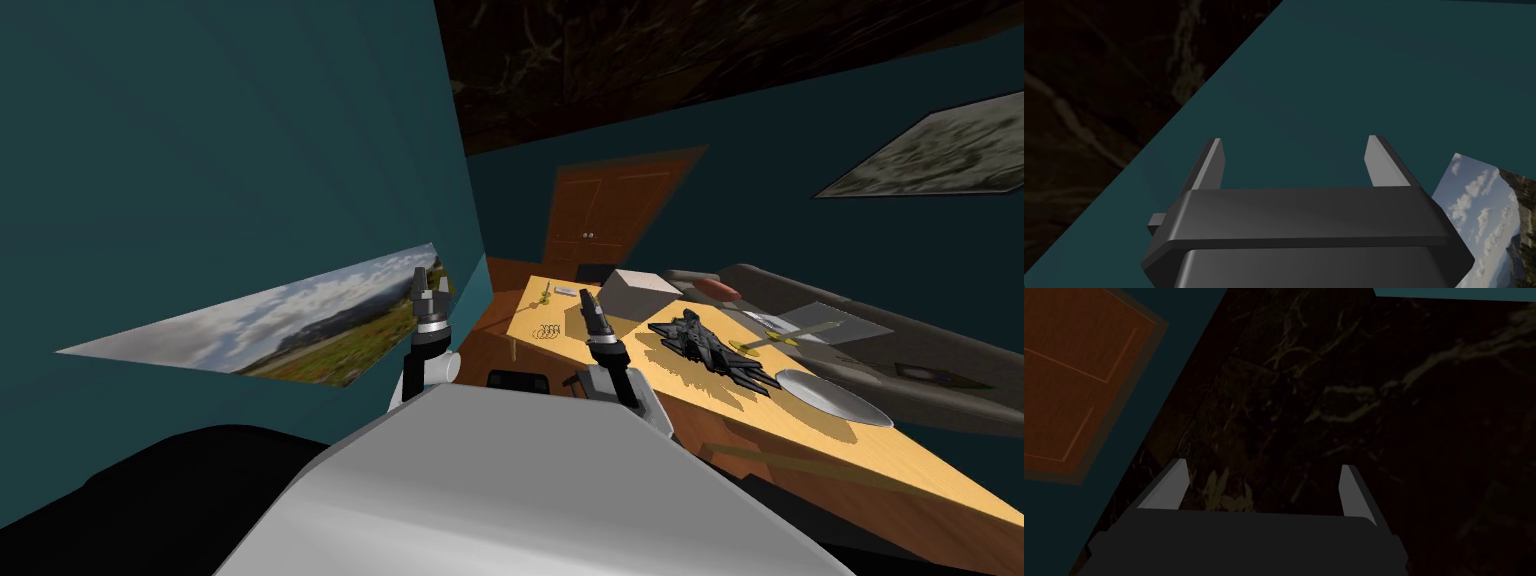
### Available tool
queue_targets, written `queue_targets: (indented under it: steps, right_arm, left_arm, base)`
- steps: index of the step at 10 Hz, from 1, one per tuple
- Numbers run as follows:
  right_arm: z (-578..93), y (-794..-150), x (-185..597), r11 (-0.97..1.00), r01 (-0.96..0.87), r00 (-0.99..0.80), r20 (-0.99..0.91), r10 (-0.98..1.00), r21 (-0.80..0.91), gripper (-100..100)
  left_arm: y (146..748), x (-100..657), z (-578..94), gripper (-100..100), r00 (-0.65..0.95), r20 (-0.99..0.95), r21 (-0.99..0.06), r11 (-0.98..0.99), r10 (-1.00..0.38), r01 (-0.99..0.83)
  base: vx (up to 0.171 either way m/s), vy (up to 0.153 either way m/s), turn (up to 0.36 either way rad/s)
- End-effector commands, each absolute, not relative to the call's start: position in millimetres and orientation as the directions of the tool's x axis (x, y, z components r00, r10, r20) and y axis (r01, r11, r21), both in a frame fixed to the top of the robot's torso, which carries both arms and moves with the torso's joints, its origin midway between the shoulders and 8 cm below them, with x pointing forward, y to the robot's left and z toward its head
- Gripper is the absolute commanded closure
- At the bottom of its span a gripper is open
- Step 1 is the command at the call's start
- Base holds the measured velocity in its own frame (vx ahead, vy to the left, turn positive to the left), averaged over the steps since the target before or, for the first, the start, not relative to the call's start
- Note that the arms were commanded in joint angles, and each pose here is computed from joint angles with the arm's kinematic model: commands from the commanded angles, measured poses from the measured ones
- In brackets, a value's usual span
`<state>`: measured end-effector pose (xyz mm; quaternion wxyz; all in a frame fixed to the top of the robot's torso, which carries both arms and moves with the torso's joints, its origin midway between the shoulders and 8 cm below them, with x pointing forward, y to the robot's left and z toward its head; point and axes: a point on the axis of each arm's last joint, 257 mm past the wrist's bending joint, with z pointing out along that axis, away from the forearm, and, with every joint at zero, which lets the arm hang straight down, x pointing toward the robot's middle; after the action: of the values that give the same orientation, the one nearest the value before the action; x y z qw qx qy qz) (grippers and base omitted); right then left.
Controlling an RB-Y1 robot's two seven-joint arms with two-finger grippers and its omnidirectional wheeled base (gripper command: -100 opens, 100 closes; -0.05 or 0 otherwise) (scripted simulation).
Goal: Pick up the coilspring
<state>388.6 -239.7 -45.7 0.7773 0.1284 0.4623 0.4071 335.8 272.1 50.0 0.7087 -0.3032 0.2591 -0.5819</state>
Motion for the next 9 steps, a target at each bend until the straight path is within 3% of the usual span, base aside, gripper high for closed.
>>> queue_targets:
  steps: [1,9]
  right_arm:
    - [-48.9,-236.7,390.7,0.658,-0.505,0.242,-0.64,0.729,0.559,-100]
    - [-115.2,-244.6,419.6,0.836,-0.373,0.209,-0.841,0.499,0.403,-100]
  left_arm:
    - [272.1,335.8,50.0,0,0.188,-0.014,-0.731,0.139,-0.982,0.668]
    - [272.1,335.7,50.0,0,0.189,-0.014,-0.731,0.139,-0.982,0.668]
  base:
    - [-0.001,0.022,-0.002]
    - [0.0,0.048,0.041]
